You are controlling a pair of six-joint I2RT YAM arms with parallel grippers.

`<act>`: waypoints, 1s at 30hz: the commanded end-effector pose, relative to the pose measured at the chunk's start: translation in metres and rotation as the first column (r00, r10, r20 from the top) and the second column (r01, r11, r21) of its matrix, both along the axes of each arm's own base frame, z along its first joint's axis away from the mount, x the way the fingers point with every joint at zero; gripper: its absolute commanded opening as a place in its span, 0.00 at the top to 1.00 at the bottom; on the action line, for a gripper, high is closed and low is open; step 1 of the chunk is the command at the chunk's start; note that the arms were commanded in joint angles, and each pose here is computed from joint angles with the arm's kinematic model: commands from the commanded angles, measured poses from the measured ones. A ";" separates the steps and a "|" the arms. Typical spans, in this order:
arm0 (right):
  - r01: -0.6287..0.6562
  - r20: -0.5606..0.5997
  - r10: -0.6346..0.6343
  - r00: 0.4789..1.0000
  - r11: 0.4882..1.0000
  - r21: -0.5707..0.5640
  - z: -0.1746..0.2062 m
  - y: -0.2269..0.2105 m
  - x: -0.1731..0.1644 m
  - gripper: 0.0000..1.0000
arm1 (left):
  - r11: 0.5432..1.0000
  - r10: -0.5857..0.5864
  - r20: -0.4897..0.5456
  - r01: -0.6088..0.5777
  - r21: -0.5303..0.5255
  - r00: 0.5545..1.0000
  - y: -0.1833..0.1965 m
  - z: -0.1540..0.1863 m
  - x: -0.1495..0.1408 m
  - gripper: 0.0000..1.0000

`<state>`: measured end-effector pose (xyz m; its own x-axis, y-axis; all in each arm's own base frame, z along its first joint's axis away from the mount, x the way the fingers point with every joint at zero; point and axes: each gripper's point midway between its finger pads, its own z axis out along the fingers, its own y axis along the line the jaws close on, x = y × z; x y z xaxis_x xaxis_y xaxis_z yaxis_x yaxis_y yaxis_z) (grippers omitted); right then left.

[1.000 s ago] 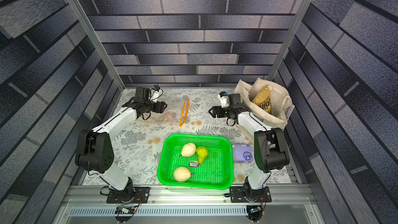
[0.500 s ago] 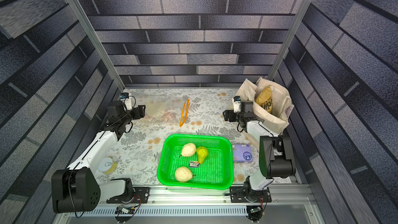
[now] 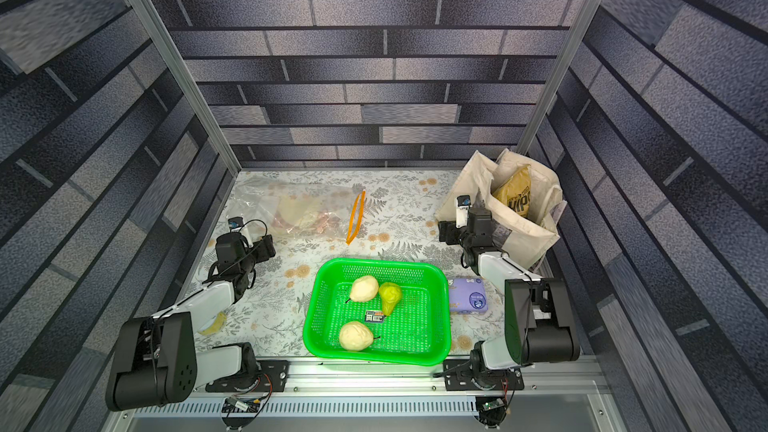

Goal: Open the zip-top bag and take out the pear
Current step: Reset both arms

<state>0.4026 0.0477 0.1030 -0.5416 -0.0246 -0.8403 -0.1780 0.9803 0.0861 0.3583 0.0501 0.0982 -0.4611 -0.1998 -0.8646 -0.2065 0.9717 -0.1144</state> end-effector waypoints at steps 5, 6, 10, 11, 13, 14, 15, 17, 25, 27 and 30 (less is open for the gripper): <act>0.109 0.090 -0.107 0.990 0.994 -0.025 -0.007 -0.025 0.003 0.11 | 1.000 0.003 0.143 -0.007 0.030 0.990 0.002 0.018 0.021 0.14; 0.115 0.091 -0.112 0.990 0.993 -0.022 -0.010 -0.026 0.005 0.11 | 0.999 -0.003 0.154 -0.004 0.046 0.988 0.000 0.018 0.022 0.14; 0.123 0.097 -0.121 0.988 0.992 -0.022 -0.009 -0.028 0.003 0.11 | 0.992 -0.039 0.161 0.019 0.124 0.986 -0.013 0.004 0.029 0.14; 0.125 0.100 -0.122 0.987 0.992 -0.023 -0.009 -0.028 0.002 0.11 | 0.989 -0.054 0.152 0.032 0.147 0.987 -0.017 -0.002 0.032 0.14; 0.125 0.113 -0.122 0.986 0.992 -0.022 -0.008 -0.028 0.001 0.11 | 0.981 -0.067 0.146 0.039 0.189 0.987 -0.023 -0.005 0.037 0.13; 0.127 0.121 -0.123 0.985 0.992 -0.022 -0.008 -0.028 0.000 0.11 | 0.985 -0.051 0.126 0.030 0.169 0.991 -0.020 -0.006 0.035 0.13; 0.131 0.133 -0.128 0.983 0.991 -0.020 -0.008 -0.029 -0.002 0.11 | 0.986 -0.031 0.130 0.008 0.169 0.991 -0.016 -0.006 0.036 0.13; 0.145 0.164 -0.140 0.976 0.989 -0.019 -0.007 -0.031 -0.006 0.10 | 0.987 -0.015 0.116 -0.004 0.158 0.993 -0.012 -0.007 0.037 0.13; 0.188 0.213 -0.182 0.960 0.982 -0.009 -0.012 -0.038 -0.010 0.07 | 0.991 -0.003 0.114 -0.012 0.131 0.994 -0.007 -0.008 0.038 0.00; 0.188 0.206 -0.181 0.962 0.982 -0.015 -0.013 -0.038 -0.011 0.06 | 0.991 -0.002 0.115 -0.013 0.134 0.993 -0.008 -0.007 0.038 0.00; 0.187 0.207 -0.180 0.962 0.982 -0.013 -0.013 -0.038 -0.011 0.00 | 0.992 -0.011 0.110 -0.002 0.123 0.994 -0.007 -0.008 0.039 0.00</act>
